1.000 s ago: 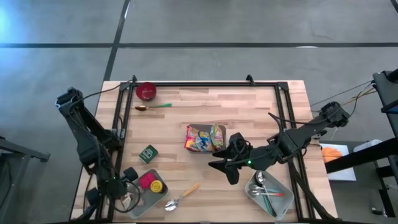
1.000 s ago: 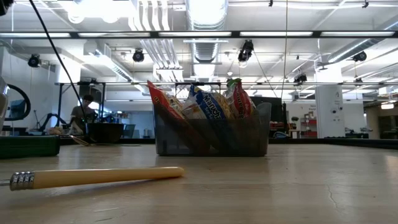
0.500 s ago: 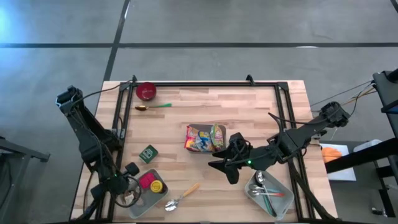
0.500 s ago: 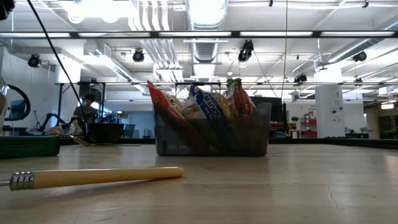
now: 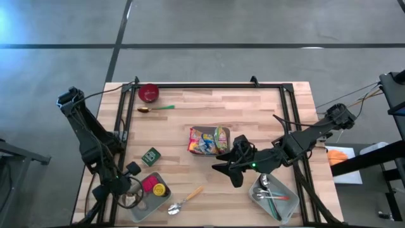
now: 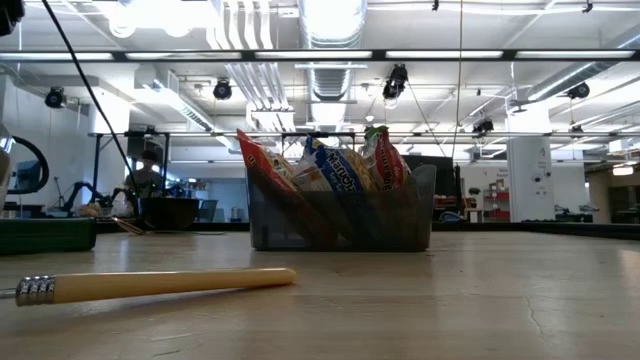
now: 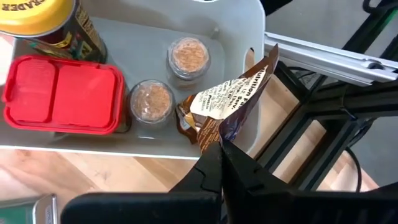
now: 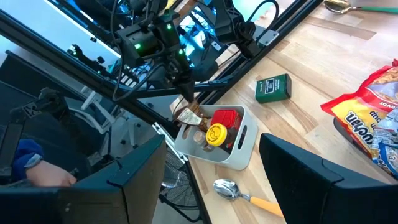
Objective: Pick & Place Food Item
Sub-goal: Put the orange spice pack into the left grey bin
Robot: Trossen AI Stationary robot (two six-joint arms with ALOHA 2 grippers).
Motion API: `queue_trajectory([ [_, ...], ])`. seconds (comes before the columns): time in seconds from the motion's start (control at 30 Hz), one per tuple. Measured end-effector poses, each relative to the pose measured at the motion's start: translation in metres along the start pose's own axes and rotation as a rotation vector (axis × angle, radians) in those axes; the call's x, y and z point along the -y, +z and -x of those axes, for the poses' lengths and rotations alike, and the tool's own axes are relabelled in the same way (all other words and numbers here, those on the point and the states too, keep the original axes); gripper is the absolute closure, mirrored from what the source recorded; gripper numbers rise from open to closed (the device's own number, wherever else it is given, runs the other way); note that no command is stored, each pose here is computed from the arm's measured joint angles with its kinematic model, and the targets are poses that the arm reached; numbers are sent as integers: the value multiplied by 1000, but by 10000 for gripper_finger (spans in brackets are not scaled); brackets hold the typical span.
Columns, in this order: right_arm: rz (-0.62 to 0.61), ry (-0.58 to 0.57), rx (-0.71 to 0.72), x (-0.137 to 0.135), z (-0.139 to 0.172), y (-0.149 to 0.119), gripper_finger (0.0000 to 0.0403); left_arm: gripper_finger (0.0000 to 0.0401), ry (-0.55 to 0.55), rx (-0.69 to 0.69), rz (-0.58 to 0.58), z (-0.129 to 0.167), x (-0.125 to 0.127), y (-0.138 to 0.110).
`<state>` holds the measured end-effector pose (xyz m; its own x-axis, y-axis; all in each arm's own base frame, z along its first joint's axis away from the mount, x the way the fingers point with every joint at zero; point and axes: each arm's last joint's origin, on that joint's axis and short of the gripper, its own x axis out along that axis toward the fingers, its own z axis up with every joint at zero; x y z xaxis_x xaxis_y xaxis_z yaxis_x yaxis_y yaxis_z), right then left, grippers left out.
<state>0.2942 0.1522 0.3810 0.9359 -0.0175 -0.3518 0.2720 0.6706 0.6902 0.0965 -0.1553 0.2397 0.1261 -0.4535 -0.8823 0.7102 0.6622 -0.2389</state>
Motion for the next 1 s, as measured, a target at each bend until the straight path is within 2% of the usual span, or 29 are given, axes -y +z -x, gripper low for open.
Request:
queue_trajectory([
  [0.37, 7, 0, 0, 0, 0, 0, 147, 391, 33, -22, 31, -7, -6, -6],
  [0.57, 7, 0, 0, 0, 0, 0, 147, 349, 34, -44, 91, -11, -7, -10],
  [0.8, 7, 0, 0, 0, 0, 0, 147, 292, 33, -43, 103, -11, -7, -10],
  [1.0, 7, 0, 0, 0, 0, 0, 147, 262, 5, -45, 106, -9, -6, -9],
])
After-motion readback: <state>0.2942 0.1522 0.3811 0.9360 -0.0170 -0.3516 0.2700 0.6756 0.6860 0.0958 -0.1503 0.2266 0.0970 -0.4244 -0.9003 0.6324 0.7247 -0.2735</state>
